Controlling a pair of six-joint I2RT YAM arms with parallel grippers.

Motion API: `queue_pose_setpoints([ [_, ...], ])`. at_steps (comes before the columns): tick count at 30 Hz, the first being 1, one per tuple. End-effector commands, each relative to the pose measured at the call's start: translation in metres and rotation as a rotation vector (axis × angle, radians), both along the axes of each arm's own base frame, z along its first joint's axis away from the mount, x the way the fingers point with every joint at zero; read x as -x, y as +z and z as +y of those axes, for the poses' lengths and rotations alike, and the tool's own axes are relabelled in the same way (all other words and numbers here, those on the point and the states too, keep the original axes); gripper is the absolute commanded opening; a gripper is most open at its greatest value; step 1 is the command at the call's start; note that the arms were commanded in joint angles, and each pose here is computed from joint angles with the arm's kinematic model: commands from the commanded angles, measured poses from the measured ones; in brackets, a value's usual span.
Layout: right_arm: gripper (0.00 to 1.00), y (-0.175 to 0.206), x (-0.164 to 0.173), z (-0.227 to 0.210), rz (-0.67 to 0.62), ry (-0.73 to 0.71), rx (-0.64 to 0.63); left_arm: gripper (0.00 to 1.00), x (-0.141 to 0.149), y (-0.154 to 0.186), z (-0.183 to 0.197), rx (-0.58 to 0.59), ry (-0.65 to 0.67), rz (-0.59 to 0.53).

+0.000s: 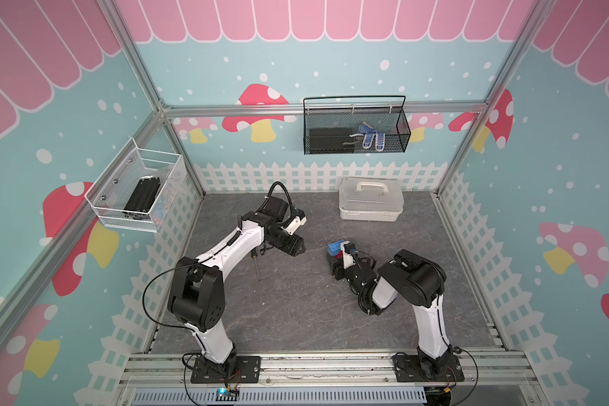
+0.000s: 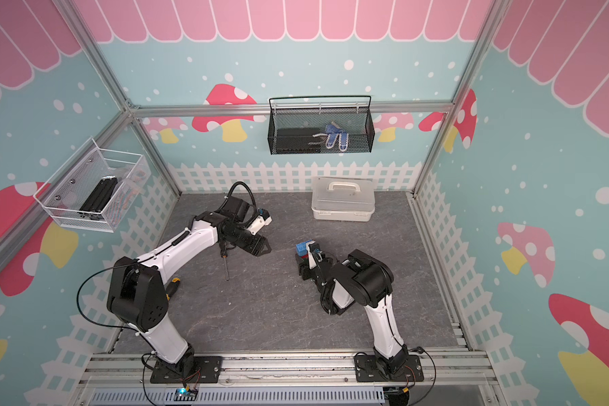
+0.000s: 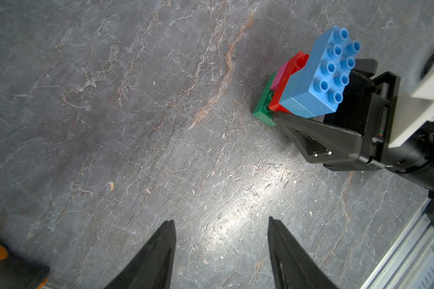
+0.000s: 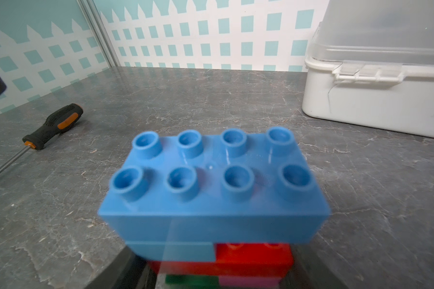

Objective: Assemble the number 5 with lego
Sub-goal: Adjust the lego brick at the center of the board.

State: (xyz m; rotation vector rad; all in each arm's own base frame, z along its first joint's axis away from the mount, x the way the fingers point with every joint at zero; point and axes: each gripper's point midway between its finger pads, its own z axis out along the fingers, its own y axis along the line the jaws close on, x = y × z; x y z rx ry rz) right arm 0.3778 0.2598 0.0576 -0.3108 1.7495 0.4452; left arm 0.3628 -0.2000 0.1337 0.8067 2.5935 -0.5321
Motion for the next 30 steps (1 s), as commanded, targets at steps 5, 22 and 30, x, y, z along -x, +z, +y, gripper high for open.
queue_pose_setpoints([
  [5, 0.63, 0.029, 0.0, -0.002, 0.059, -0.018, 0.012, 0.61, -0.003, 0.009, -0.006, 0.024, -0.007, -0.024],
  [22, 0.65, 0.094, 0.06, -0.052, 0.492, -0.083, 0.232, 0.61, 0.008, 0.021, -0.012, 0.052, -0.015, -0.033],
  [30, 0.65, 0.089, 0.122, -0.083, 0.747, -0.091, 0.252, 0.61, 0.017, 0.023, -0.02, 0.074, -0.017, -0.021],
])
